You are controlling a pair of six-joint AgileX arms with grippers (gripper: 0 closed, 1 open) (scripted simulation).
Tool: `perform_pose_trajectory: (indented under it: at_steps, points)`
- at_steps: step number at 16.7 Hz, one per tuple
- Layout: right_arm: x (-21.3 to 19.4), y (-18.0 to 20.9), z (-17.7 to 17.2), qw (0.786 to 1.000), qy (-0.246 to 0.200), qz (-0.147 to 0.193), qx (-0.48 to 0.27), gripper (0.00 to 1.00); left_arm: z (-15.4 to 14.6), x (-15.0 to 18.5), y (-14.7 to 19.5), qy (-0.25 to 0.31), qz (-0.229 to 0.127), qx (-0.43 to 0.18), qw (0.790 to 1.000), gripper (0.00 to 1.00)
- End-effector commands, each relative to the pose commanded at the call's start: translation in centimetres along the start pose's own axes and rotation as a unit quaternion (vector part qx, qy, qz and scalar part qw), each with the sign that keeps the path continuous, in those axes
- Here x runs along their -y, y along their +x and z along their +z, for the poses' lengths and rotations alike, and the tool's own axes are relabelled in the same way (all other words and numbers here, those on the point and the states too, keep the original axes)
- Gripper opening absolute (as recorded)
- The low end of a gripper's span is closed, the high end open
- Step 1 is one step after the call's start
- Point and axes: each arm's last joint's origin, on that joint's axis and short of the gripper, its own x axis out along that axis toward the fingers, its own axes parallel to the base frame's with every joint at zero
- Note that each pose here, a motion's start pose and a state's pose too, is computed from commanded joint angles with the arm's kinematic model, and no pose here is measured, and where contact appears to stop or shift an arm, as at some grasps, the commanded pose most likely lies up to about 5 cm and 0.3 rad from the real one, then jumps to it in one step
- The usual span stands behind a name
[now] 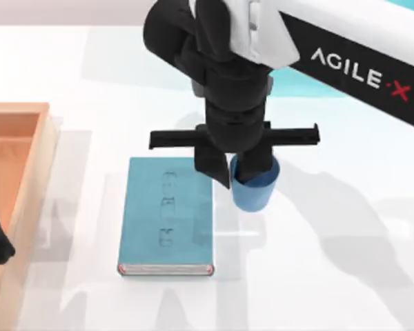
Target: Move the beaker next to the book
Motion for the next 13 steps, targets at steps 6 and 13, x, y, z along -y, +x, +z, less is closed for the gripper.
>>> perform_pose_trajectory:
  at_steps: [6, 13]
  points:
    - [0.2, 0.0, 0.1, 1.0, 0.002, 0.002, 0.0, 0.0, 0.0, 0.0, 0.0, 0.0, 0.0, 0.0, 1.0, 1.0]
    - [0.6, 4.8, 0.1, 1.0, 0.001, -0.002, -0.003, 0.0, 0.0, 0.0, 0.0, 0.0, 0.0, 0.0, 1.0, 1.0]
